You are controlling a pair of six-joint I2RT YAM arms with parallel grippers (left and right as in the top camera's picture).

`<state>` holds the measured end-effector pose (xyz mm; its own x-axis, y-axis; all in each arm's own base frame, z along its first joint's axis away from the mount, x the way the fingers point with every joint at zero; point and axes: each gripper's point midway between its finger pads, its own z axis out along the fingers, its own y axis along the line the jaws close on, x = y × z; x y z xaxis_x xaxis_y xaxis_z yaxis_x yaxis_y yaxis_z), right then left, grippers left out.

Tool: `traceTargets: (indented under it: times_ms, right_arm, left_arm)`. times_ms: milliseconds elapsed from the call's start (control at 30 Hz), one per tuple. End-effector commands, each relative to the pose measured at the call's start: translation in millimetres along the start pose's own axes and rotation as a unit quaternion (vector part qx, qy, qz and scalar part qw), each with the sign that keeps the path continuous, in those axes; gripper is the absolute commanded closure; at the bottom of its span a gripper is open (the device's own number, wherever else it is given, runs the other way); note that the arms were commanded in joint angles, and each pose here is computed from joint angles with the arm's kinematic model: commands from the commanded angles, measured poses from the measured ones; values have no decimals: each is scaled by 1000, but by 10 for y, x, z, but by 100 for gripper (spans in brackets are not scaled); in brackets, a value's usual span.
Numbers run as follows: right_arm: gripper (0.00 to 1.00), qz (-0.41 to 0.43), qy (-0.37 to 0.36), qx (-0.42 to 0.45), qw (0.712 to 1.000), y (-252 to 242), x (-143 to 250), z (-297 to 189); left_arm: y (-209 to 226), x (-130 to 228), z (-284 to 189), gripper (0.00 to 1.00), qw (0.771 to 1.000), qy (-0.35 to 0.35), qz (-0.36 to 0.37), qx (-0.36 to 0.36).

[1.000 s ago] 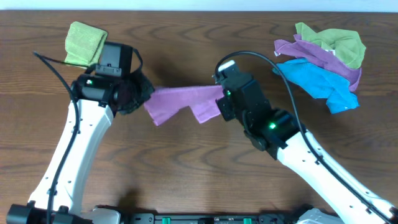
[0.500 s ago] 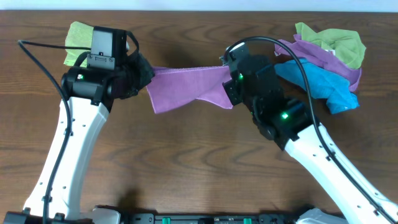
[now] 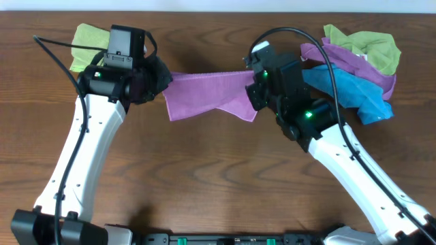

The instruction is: Fold the cloth

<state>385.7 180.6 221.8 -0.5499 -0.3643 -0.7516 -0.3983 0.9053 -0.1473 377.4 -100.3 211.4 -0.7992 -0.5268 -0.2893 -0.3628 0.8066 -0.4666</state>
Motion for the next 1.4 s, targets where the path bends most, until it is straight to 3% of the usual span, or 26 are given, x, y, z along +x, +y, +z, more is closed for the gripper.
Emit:
traceTargets:
  times_ms: [0,100,500,633,767,933,1067,1267,1367]
  right_arm:
    - [99,27,-25,0,999,-18,-174,-250]
    - [99,57,-6,-8,998,11,-61,-445]
    - [99,46,21,-62,997,547,245,-1171]
    - [99,39,20,-72,996,627,251,-1206]
    - [99,43,17,-56,997,553,234,-1183]
    - [99,50,23,-32,998,403,245,-1106]
    - [99,41,24,-31,998,389,243,-1087]
    - [99,33,24,-31,999,387,248,-1088]
    - [99,32,26,-31,999,386,255,-1088]
  left_arm:
    - [18,13,-210,94,1000,-15,14,-8]
    - [111,183,-400,94,999,-6,18,-27]
    - [191,826,-986,94,995,-5,79,-64]
    - [292,896,-962,94,994,8,76,-82]
    - [389,1010,-644,94,994,30,64,-85]
    - [295,1280,-155,45,994,93,57,-24]
    - [244,1471,217,32,988,144,51,10]
    - [-122,1742,694,29,958,257,-13,129]
    - [-199,1775,759,27,944,292,-58,145]
